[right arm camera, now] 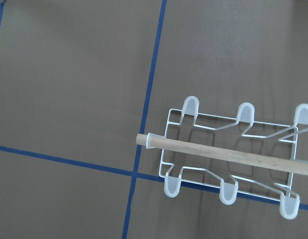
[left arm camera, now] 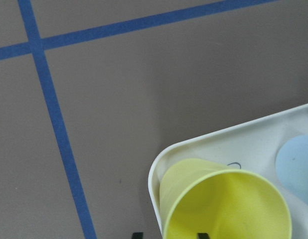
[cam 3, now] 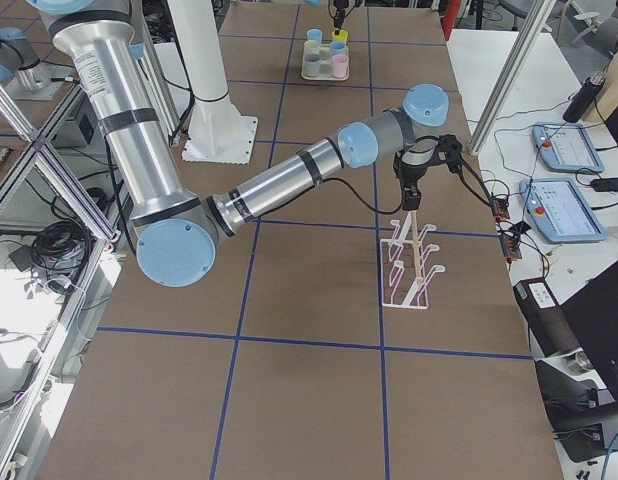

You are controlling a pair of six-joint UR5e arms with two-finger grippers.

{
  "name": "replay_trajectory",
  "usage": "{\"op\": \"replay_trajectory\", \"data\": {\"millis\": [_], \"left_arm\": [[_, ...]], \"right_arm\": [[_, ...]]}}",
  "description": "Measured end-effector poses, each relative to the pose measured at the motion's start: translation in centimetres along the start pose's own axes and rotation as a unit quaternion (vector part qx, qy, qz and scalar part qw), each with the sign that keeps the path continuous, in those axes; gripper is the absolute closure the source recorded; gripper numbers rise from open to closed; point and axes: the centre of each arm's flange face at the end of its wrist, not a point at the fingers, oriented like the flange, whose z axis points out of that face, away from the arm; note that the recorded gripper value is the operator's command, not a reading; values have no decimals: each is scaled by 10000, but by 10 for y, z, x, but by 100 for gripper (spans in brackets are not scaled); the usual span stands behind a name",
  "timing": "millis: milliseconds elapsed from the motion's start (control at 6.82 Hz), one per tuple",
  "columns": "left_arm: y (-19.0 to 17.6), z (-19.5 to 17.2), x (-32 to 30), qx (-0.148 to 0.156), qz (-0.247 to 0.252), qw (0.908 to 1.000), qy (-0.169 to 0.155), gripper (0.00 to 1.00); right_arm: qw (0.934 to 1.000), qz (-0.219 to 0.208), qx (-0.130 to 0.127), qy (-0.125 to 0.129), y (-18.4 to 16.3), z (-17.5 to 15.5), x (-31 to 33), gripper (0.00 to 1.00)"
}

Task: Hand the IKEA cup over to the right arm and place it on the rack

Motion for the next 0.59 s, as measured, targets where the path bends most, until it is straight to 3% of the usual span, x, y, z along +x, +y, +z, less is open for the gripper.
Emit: {"op": "replay_trajectory", "data": {"millis": [293, 586], "left_arm": [[9, -43, 11, 285, -103, 9995, -88, 100], [5, -122, -9, 856, -727, 9923, -526, 100]], "right_arm": [[10000, -8, 15, -2, 1, -2, 0, 0], [10000, -17, 32, 2, 0, -3, -1, 0]]}}
